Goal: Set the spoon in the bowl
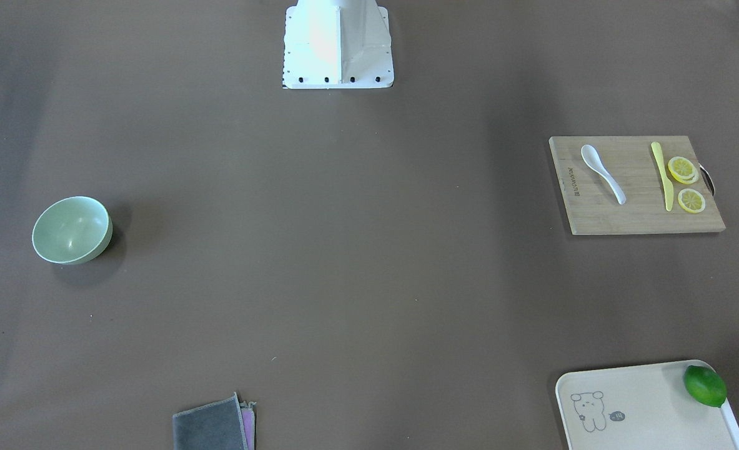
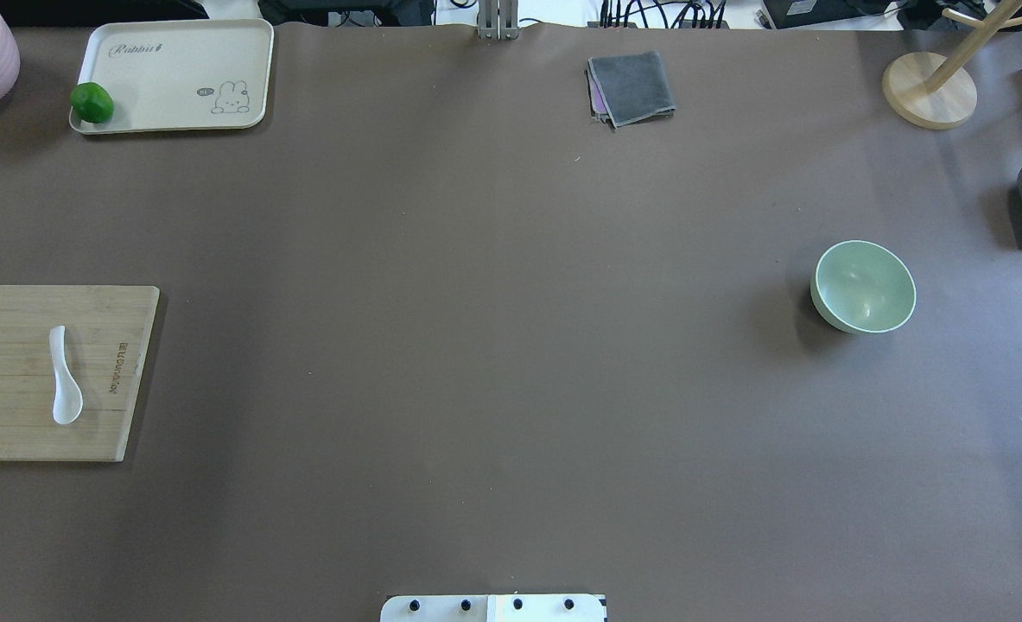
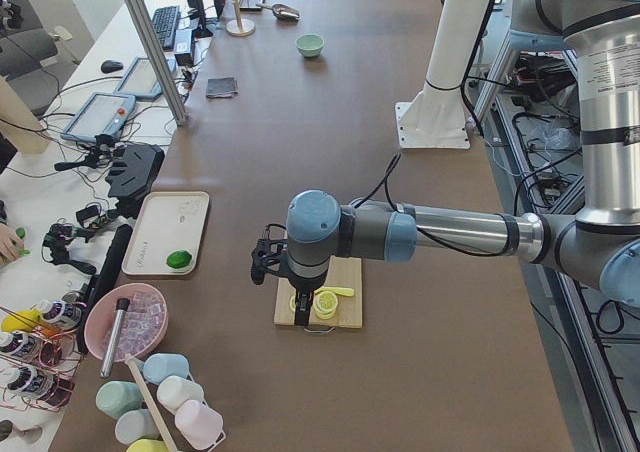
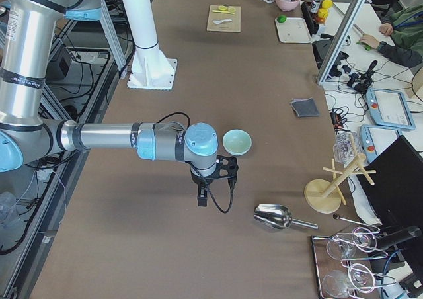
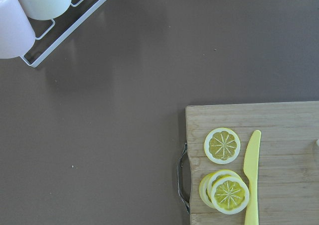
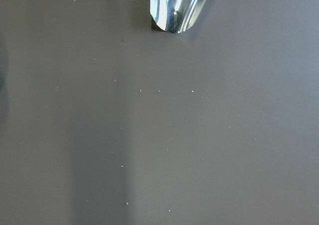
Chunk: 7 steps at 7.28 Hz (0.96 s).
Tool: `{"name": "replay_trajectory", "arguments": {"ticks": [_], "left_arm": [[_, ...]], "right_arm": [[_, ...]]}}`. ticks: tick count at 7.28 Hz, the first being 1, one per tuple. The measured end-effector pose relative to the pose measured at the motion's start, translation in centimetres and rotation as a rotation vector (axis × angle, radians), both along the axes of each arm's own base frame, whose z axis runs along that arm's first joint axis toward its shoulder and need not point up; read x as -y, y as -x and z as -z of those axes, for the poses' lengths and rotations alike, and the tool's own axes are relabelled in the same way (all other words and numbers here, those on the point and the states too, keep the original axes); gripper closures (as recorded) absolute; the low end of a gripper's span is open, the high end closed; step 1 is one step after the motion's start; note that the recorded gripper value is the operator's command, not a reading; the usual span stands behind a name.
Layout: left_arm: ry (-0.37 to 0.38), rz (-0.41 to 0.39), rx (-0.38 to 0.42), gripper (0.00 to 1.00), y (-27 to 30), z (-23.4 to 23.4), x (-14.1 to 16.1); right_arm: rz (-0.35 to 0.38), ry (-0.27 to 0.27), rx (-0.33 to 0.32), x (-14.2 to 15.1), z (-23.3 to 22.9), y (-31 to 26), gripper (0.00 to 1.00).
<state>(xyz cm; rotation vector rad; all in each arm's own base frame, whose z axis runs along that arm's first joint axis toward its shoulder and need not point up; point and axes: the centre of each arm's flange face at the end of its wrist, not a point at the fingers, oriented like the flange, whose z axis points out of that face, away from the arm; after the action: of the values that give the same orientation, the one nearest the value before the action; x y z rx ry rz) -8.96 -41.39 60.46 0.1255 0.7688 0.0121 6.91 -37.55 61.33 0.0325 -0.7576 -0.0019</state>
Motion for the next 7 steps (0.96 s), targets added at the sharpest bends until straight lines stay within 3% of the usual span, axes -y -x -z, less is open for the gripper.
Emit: {"name": "replay_trajectory", "arguments": {"ticks": [3,5,7], "left_arm": [[-0.090,0.001,0.004,0.02,0.0,4.1,0.6],[-0.197,0.006,0.010,0.02,0.1,5.7,2.0],[-0.302,0.010,0.014,0.02,0.3,6.4,3.9]], "right_arm": [[-0.004,-0.040,0.015,0.9,1.9,0.1,0.00],[-0.003,-0.122,0.055,2.6,4.7,0.4,0.00],[-0.009,-0.245,0.079,4.1,7.0,0.5,0.00]]}}
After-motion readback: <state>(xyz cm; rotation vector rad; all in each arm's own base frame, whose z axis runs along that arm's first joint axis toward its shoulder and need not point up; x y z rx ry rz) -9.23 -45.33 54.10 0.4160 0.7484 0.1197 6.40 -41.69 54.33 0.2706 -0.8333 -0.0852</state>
